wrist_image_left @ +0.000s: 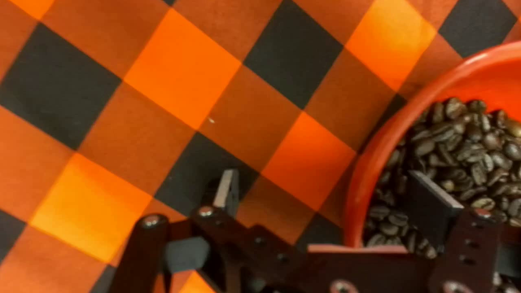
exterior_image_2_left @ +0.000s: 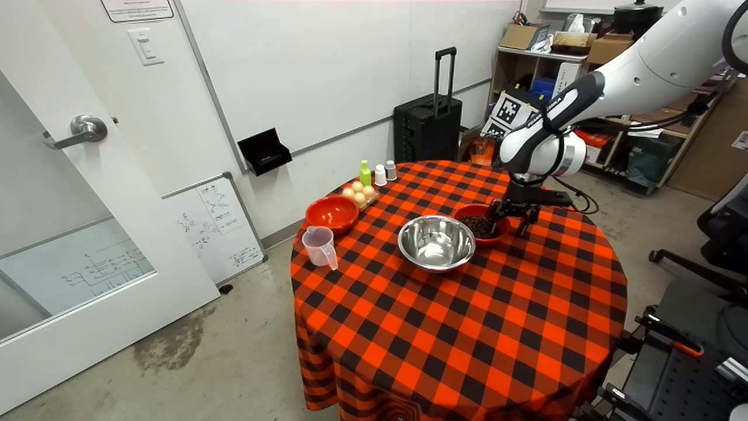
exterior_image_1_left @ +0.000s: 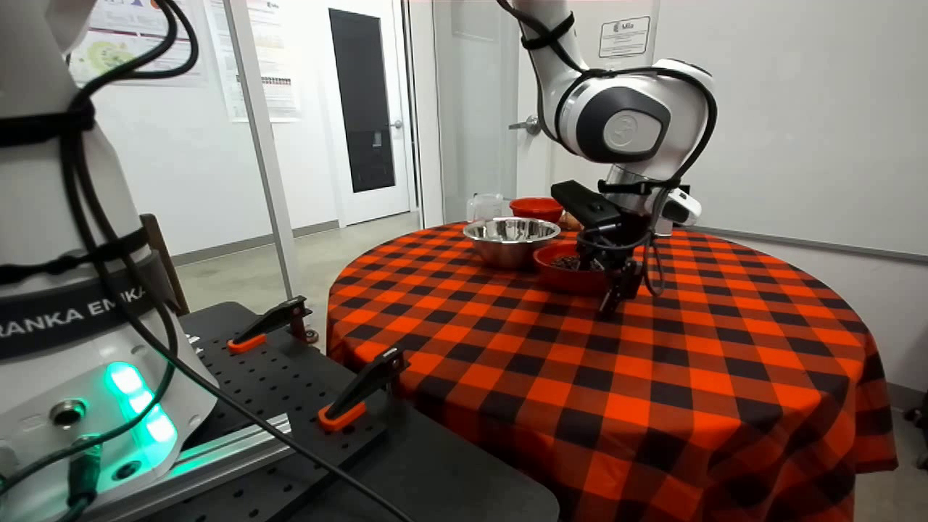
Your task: Pick up the orange bowl and pour its contents in the silver dish.
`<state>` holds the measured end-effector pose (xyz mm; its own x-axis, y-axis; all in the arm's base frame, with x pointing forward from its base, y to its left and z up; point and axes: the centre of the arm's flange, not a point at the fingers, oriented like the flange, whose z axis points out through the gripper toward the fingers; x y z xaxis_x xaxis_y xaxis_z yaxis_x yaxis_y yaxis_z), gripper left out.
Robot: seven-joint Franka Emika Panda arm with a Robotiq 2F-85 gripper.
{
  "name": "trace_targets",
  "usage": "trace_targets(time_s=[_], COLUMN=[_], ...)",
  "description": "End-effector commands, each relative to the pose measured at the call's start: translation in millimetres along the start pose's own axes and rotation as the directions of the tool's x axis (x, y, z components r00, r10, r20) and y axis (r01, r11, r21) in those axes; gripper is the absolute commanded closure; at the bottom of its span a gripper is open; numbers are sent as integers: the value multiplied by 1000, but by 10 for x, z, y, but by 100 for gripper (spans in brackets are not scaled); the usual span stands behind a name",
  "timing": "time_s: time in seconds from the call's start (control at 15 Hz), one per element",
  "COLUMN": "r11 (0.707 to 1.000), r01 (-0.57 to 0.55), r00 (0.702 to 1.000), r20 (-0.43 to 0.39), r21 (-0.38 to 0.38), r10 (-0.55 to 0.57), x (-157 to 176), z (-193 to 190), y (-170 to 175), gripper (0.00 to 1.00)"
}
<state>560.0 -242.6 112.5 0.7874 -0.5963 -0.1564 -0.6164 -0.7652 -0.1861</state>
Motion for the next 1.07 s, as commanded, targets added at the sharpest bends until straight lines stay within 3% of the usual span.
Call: trace_targets(time_s=[0.0, 0.33, 1.0], r11=[998, 994, 994], r01=[-59, -108, -104], r00=[998, 994, 991], r20=[-2, -6, -85], r21=[8, 10, 28], r10=[59, 108, 106], x=[-135, -119, 122], z=[-46, -86, -405], y=[297, 434, 294], gripper=[0, 0, 0])
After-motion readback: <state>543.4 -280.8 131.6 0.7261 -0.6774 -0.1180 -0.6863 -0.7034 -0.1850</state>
